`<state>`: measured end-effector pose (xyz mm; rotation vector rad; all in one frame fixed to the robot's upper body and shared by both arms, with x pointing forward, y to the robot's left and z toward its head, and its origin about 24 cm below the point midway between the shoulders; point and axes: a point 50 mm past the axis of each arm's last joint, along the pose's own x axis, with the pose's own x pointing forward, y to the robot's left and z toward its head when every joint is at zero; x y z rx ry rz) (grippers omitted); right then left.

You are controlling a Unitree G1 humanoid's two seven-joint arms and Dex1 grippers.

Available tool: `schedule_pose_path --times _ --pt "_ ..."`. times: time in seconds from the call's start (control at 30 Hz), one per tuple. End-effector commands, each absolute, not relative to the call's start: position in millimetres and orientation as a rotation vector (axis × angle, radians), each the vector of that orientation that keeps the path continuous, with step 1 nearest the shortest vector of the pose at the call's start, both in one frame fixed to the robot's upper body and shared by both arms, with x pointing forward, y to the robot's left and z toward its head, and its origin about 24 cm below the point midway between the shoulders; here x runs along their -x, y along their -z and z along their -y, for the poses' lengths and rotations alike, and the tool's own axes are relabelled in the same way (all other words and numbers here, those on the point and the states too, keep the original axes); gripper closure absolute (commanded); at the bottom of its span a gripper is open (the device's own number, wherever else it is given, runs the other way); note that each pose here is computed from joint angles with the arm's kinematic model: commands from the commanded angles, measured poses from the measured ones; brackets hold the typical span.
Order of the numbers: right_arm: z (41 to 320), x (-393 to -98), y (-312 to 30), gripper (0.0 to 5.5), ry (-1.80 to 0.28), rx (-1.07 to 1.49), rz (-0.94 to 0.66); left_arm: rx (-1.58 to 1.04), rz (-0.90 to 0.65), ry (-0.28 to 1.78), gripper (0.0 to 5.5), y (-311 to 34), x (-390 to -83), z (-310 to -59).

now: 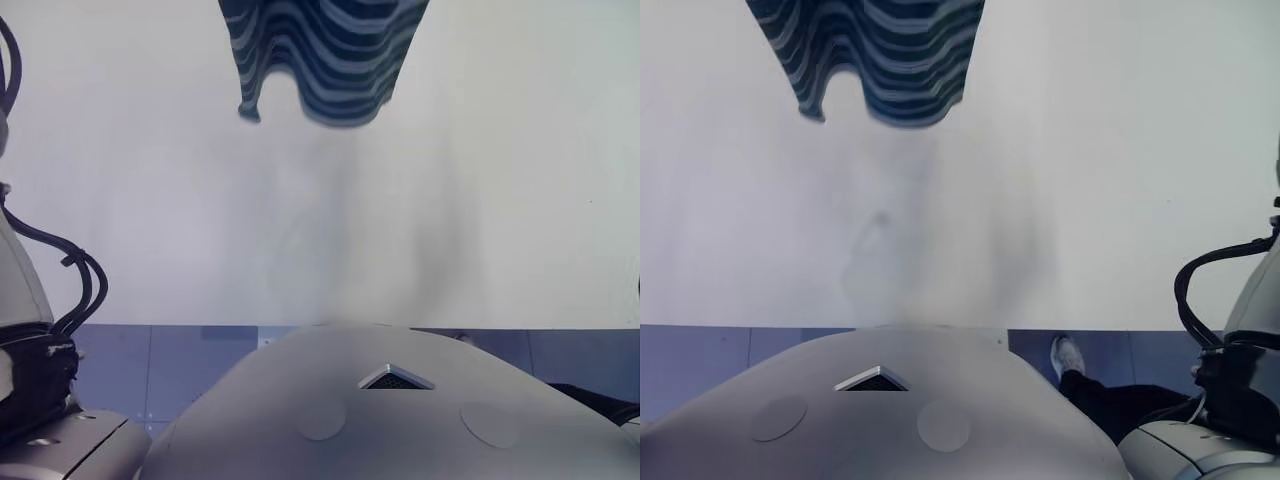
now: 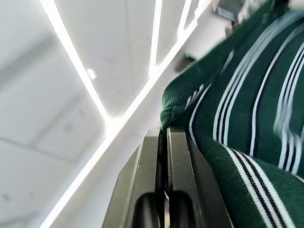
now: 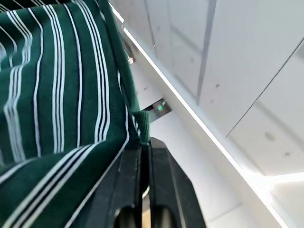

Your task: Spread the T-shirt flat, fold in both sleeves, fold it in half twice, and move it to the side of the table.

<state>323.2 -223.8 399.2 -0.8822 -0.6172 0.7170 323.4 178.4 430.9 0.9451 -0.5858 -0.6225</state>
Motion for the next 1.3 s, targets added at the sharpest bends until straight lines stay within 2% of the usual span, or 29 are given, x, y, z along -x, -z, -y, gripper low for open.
schedule_pose_path --times 0.03,0.13,0.2,0.33,0.4,0.57,0.63,0.8,0.87,0.93,1.0,1.13,1.3 --pt "199.0 -368.8 -370.4 5.50 -0.673 0.898 0.471 -0.954 0.238 0.611 5.50 -366.1 -385.2 -184.1" --pt "161.2 -397.0 -337.3 5.50 -0.652 1.030 0.350 -1.007 0.092 0.591 5.50 -316.9 -410.3 -167.8" --pt "147.9 -409.7 -325.9 5.50 -0.514 1.195 0.306 -1.091 0.089 0.493 5.50 -303.1 -420.0 -152.9" --pt "142.8 -416.2 -348.3 5.50 -0.077 1.519 0.449 -1.164 0.248 0.227 5.50 -325.5 -424.2 -136.3" --pt "142.3 -415.2 -357.6 5.50 0.062 1.626 0.523 -1.206 0.304 0.143 5.50 -333.2 -423.7 -134.1" --pt "136.5 -414.8 -365.0 5.50 0.206 1.730 0.580 -1.269 0.378 0.030 5.50 -346.5 -421.6 -133.8" --pt "132.4 -414.6 -365.0 5.50 0.189 1.722 0.594 -1.289 0.395 0.028 5.50 -348.5 -420.9 -131.3" --pt "131.0 -420.5 -319.0 5.50 -0.113 1.724 0.518 -1.322 0.296 0.291 5.50 -302.2 -425.6 -121.7" --pt "139.2 -418.2 -292.6 5.50 -0.319 1.721 0.453 -1.313 0.221 0.502 5.50 -275.0 -423.1 -121.3" --pt "147.3 -407.4 -261.7 5.50 -0.626 1.643 0.356 -1.292 0.135 0.724 5.50 -248.8 -415.7 -131.4" --pt "148.0 -383.4 -235.2 5.50 -0.902 1.518 0.312 -1.285 0.056 0.933 5.50 -224.5 -402.1 -147.9" --pt "141.9 -327.3 -188.0 5.50 -1.247 1.241 0.193 -1.270 -0.093 1.209 5.50 -180.8 -367.6 -169.5" --pt "151.8 -245.1 -99.9 5.50 -1.591 0.832 -0.204 -1.124 -0.251 1.568 5.50 -116.4 -296.8 -166.3"
